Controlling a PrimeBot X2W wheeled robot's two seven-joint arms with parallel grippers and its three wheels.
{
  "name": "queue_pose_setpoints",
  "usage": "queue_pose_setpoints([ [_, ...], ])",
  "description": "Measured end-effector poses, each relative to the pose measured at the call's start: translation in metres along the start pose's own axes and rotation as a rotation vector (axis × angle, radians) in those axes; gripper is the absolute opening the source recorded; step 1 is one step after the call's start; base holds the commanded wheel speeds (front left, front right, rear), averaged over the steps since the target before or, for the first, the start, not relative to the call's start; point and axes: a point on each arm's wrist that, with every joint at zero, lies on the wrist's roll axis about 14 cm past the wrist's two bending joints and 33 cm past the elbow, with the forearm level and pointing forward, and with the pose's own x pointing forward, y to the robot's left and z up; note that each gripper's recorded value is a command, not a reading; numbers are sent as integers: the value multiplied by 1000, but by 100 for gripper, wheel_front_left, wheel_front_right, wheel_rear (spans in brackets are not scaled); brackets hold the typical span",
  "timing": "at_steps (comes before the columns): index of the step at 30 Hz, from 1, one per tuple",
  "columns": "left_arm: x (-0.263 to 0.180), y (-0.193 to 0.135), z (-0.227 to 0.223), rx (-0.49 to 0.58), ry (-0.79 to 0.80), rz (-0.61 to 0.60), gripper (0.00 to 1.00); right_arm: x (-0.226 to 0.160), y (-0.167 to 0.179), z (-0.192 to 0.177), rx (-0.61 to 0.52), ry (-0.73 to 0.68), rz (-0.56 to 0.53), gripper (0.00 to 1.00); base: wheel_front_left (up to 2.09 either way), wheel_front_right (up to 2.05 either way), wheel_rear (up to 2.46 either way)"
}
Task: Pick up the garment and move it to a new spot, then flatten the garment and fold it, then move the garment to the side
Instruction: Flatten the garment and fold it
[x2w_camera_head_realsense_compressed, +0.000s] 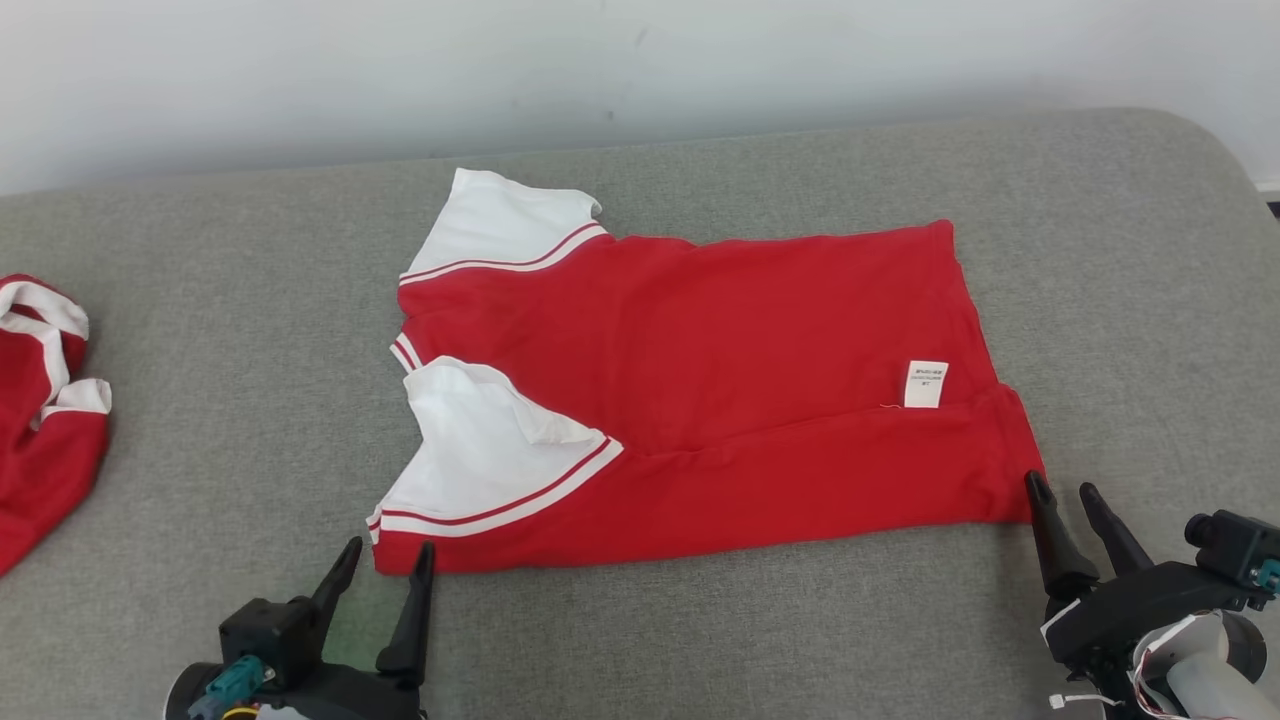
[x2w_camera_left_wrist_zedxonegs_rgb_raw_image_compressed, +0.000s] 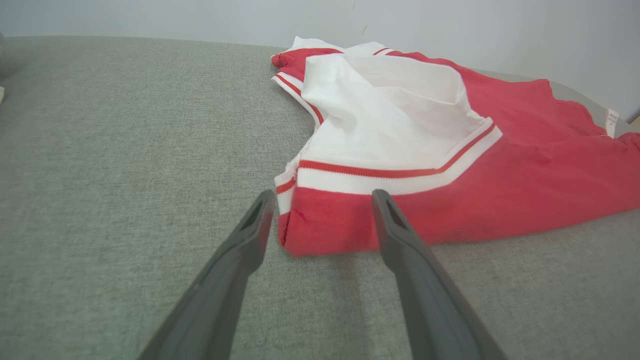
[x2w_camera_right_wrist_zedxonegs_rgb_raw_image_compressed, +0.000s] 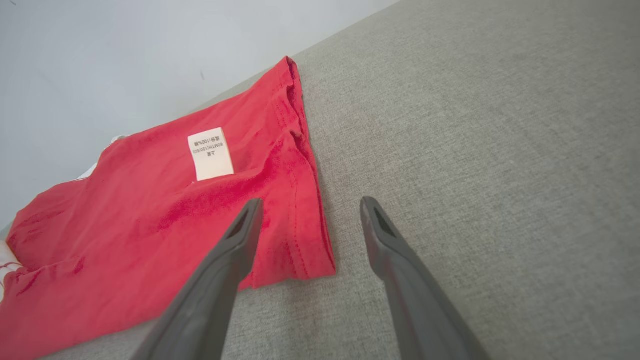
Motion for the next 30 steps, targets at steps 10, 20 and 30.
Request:
queue_pose_setpoints([
  [10, 5, 2, -7, -29, 19, 19, 100, 10, 8, -24, -23, 80, 2, 100, 0, 0, 0],
  [20, 15, -3, -18, -54, 59, 9, 0, 12, 14, -31, -27, 102, 10, 0, 0, 0, 0],
  [30, -25, 7, -18, -110, 14, 81, 0, -10, 26, -26, 42, 51, 38, 0, 0, 0, 0],
])
